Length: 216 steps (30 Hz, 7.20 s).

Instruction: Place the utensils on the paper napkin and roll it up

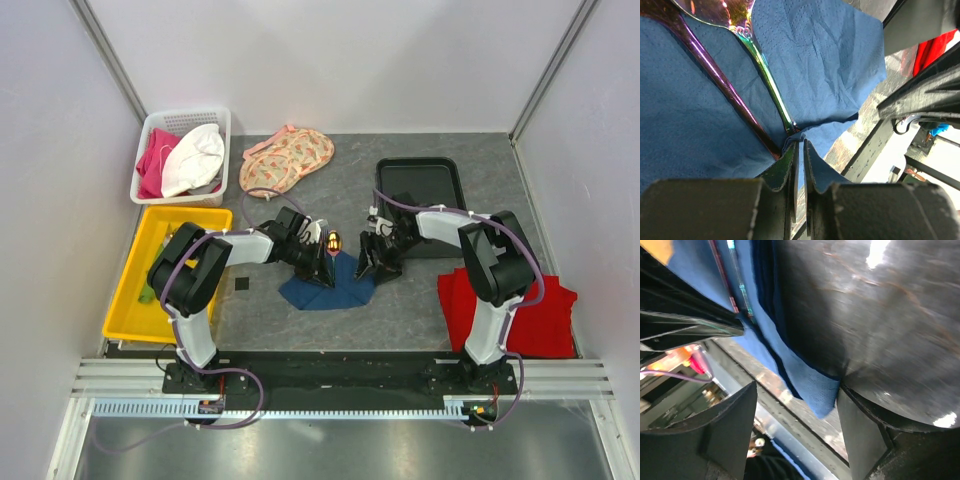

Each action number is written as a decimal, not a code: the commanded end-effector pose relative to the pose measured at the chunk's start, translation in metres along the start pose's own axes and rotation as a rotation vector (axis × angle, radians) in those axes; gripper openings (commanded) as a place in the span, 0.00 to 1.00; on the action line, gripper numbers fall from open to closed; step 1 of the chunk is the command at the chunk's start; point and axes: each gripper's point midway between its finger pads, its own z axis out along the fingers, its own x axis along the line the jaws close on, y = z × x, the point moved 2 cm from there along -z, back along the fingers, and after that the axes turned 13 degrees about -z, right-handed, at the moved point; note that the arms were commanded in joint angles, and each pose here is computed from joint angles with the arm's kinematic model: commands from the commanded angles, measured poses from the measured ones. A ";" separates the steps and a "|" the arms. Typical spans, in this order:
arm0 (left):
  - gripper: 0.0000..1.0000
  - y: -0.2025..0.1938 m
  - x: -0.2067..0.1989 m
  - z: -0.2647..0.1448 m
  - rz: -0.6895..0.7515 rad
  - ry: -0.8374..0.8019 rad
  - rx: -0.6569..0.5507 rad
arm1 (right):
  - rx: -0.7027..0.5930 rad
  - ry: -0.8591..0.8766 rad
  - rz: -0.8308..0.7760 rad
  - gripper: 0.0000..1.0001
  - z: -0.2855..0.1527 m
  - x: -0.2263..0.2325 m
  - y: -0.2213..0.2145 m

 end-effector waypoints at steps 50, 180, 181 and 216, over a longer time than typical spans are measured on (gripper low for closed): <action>0.13 0.010 0.000 0.000 -0.023 0.004 -0.014 | -0.118 0.267 -0.083 0.00 0.002 0.060 0.020; 0.34 0.027 0.020 -0.051 -0.251 -0.099 -0.181 | -0.175 0.260 0.082 0.98 0.080 0.080 0.040; 0.34 0.026 0.021 -0.051 -0.252 -0.097 -0.181 | -0.176 0.259 0.082 0.98 0.080 0.079 0.040; 0.13 0.039 0.032 -0.047 -0.240 0.010 -0.181 | -0.199 0.260 0.065 0.98 0.071 0.085 0.044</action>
